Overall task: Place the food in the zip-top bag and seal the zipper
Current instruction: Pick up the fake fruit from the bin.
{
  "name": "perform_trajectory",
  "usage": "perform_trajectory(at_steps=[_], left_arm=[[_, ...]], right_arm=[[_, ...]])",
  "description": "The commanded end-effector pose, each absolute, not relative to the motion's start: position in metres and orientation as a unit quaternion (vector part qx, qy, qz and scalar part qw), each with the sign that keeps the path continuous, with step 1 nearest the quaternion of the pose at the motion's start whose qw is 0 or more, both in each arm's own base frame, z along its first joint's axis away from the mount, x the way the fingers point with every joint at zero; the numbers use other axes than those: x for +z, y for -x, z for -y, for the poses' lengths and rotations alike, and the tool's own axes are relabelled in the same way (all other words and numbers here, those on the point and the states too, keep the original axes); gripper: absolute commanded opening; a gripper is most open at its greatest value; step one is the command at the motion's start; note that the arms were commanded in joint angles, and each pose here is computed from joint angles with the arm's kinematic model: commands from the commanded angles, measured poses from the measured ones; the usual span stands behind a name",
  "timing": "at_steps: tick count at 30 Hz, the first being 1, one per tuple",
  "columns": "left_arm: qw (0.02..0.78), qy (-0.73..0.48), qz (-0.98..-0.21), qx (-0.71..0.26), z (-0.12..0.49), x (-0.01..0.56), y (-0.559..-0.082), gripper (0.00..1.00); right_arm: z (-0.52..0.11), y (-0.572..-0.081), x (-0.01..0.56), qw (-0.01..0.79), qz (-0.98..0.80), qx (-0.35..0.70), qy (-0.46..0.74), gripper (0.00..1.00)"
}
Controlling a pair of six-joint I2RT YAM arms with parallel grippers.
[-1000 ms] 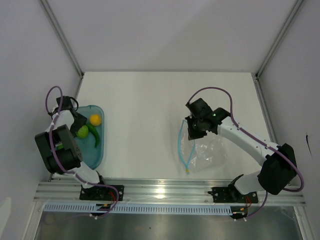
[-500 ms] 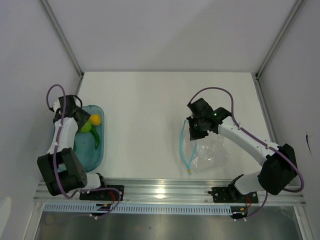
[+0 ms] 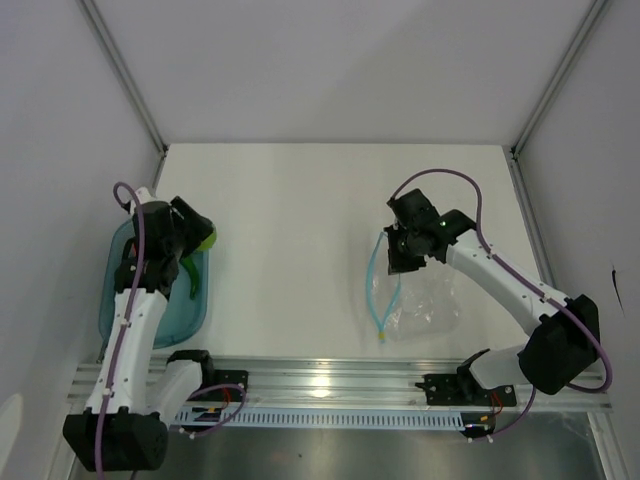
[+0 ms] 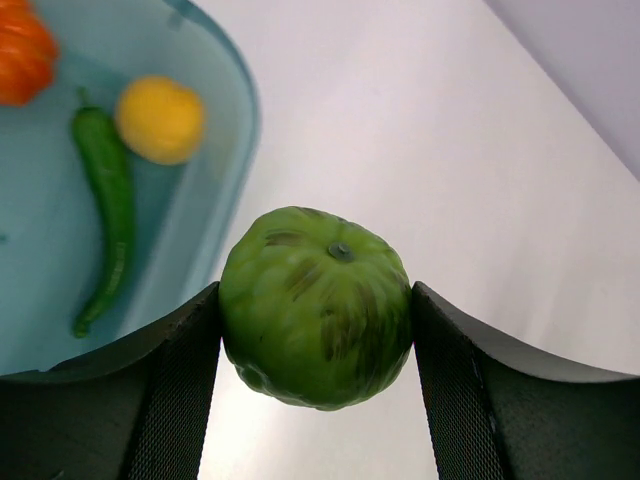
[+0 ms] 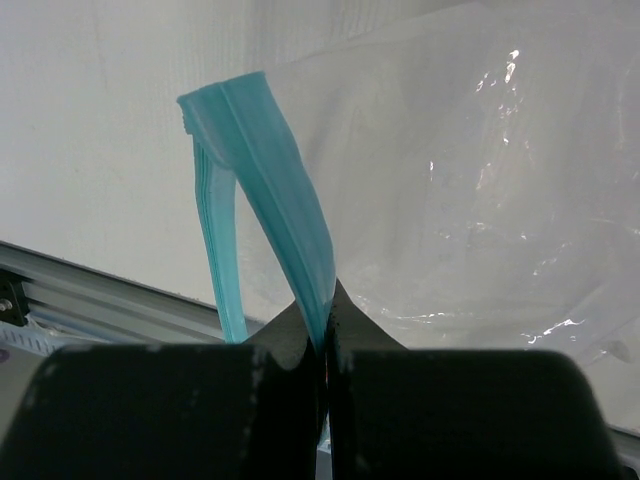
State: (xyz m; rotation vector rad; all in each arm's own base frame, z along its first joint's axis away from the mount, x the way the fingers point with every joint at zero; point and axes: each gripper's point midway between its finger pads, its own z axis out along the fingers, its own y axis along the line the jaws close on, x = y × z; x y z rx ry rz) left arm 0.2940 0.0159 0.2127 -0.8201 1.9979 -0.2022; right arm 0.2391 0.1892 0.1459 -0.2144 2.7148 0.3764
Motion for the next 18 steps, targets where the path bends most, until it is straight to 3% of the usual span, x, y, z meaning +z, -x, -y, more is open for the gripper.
perform_trajectory(at_steps=[1, 10, 18], left_arm=[[0.479, 0.271, -0.818, -0.166, 0.032, 0.226, -0.293, 0.01], [0.456, 0.019, -0.796, -0.399, 0.200, 0.262, -0.269, 0.01], [0.411, -0.062, -0.770, -0.484, 0.283, 0.265, -0.243, 0.00]], right_arm=[[-0.188, -0.244, 0.168, 0.216, -0.962, 0.153, 0.071, 0.00], [-0.194, -0.245, 0.178, 0.218, -0.957, 0.180, 0.065, 0.00], [-0.197, -0.241, 0.188, 0.219, -0.954, 0.196, 0.063, 0.00]])
